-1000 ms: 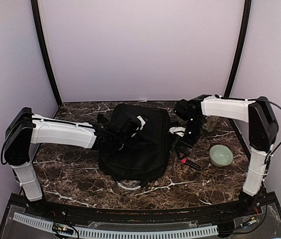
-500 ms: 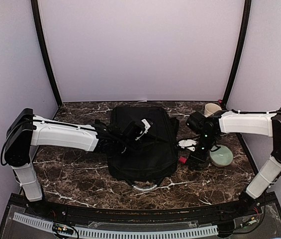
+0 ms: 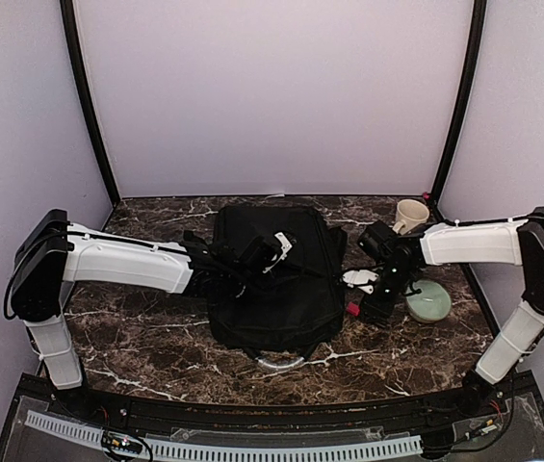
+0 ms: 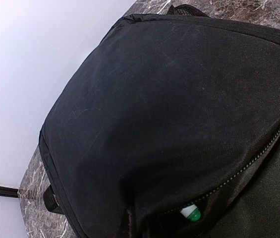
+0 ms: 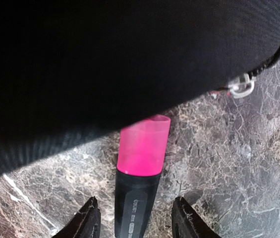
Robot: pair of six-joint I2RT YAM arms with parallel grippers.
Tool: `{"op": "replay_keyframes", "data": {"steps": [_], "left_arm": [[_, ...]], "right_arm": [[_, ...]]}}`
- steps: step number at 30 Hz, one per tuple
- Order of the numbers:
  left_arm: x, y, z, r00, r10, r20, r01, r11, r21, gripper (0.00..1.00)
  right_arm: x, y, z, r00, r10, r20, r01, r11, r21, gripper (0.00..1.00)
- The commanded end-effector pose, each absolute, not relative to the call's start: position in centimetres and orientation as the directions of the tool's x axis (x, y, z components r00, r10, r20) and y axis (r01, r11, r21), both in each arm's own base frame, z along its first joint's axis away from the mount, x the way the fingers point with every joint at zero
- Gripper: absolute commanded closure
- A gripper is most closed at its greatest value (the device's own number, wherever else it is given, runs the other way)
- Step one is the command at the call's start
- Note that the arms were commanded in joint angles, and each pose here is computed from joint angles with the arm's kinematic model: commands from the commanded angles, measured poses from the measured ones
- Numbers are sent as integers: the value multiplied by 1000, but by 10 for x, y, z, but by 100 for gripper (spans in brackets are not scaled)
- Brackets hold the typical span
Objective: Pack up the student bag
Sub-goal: Pick up the pen from the center of the board.
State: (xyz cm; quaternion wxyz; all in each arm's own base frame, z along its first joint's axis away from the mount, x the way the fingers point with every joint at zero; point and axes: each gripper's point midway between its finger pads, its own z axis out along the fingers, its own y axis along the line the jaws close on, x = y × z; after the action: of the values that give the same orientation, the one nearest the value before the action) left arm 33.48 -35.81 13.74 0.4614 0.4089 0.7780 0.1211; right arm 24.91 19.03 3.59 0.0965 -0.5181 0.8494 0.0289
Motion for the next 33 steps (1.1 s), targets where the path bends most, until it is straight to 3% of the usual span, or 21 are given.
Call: {"op": "replay_keyframes", "data": {"steps": [1,8,16,23,33], "left_arm": [[337,-368,153,-225,716,-661,516,663,543,100],[337,-368,152,-227,717,-659,515,663,543,100],[338,-368,152,-230,716,-659,513,665,543,100],[336,-371,155,-240,697,-675,520,680,517,100],[325,-387,148,-303,632,-713,597,709,375,100]], "right_arm": [[243,192,24,-446,-878,-171,-889,457,-24,51],[234,187,7,-465,-876,-125,-884,468,8,59],[242,186,13,-493,-860,-129,-866,500,-26,76],[252,186,63,-484,-846,-224,-856,511,-81,81],[232,241,128,-397,-791,-466,-913,392,111,82]]}}
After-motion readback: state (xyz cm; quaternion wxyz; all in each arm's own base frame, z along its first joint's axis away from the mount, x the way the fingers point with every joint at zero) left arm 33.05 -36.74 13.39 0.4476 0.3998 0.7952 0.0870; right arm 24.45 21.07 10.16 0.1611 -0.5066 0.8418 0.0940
